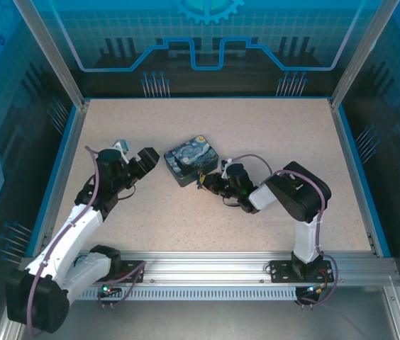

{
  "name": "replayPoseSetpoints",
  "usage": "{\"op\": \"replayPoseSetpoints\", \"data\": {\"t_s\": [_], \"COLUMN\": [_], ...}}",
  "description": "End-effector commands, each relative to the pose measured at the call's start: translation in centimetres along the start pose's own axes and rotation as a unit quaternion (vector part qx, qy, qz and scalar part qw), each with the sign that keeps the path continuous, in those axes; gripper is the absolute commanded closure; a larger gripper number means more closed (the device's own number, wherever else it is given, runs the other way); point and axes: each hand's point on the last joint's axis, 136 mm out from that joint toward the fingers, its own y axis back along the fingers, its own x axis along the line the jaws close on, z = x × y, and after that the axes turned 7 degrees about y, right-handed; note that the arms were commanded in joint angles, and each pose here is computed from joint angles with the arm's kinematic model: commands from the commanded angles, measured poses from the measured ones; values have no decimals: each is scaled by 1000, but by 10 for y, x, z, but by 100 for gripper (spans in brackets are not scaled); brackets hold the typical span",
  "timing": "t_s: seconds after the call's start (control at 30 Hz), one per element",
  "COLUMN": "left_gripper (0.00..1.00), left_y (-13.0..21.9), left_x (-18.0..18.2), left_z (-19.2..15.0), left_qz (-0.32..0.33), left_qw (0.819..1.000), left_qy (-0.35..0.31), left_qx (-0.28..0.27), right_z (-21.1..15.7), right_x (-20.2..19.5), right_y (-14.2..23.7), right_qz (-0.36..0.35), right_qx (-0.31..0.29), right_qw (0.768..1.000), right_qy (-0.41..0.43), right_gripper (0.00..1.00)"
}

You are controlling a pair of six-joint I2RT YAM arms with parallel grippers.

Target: Unlock the padlock with the key

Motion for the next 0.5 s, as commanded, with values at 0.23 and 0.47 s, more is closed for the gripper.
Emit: {"op": "replayPoseSetpoints", "data": {"t_s": [0.23, 0.47], "left_gripper": [10, 12], "left_y": [-12, -41], "left_x": [-15, -48], "left_z": [-38, -60], "left_qz": [-31, -61], "left_qw": [998, 991], "left_qy": [-25, -70], "left_qx": [49, 95], "right_z": [25, 21], "right_x": [-23, -25], "right_y": [22, 19], "right_qz": [-54, -60], "right_qx": [-72, -55], "right_qw": [995, 996], "right_qy": [-52, -43], "right_gripper": [97, 97]}}
